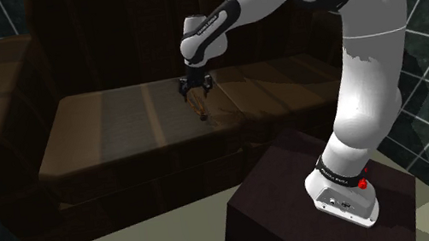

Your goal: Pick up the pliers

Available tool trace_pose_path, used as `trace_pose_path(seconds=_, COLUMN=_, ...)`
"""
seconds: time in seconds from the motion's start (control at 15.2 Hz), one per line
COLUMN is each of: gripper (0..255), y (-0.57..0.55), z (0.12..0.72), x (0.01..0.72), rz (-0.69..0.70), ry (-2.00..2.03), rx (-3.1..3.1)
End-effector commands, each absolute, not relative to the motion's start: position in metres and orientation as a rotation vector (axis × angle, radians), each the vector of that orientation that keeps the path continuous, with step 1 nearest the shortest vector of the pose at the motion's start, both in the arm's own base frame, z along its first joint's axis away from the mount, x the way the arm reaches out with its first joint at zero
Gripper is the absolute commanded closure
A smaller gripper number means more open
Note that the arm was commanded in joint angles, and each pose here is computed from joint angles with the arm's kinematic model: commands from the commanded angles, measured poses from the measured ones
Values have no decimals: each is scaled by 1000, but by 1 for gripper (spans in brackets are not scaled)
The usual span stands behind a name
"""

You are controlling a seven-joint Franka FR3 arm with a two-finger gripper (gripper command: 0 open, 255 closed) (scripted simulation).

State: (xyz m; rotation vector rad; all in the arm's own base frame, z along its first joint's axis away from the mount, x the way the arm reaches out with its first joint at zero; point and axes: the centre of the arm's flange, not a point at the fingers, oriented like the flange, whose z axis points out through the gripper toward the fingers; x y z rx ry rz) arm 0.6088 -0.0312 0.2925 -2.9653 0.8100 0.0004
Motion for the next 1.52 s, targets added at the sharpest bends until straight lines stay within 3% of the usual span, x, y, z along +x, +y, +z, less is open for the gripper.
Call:
trace_pose_path(seconds=0.0, gripper=0, y=-32, z=283, x=610, rz=0, ry=813, rx=-2965)
trace_pose_path(seconds=0.33, gripper=0, y=-32, z=264, x=610, rz=0, ry=813, rx=-2965)
trace_pose_path(seconds=0.4, gripper=255, y=-33, z=264, x=610, rz=0, ry=813, rx=-2965)
trace_pose_path(seconds=0.99, gripper=255, y=-32, z=264, x=610, rz=0, ry=813, rx=-2965)
trace_pose_path(seconds=1.45, gripper=255, y=-32, z=301, x=610, rz=0, ry=813, rx=-2965)
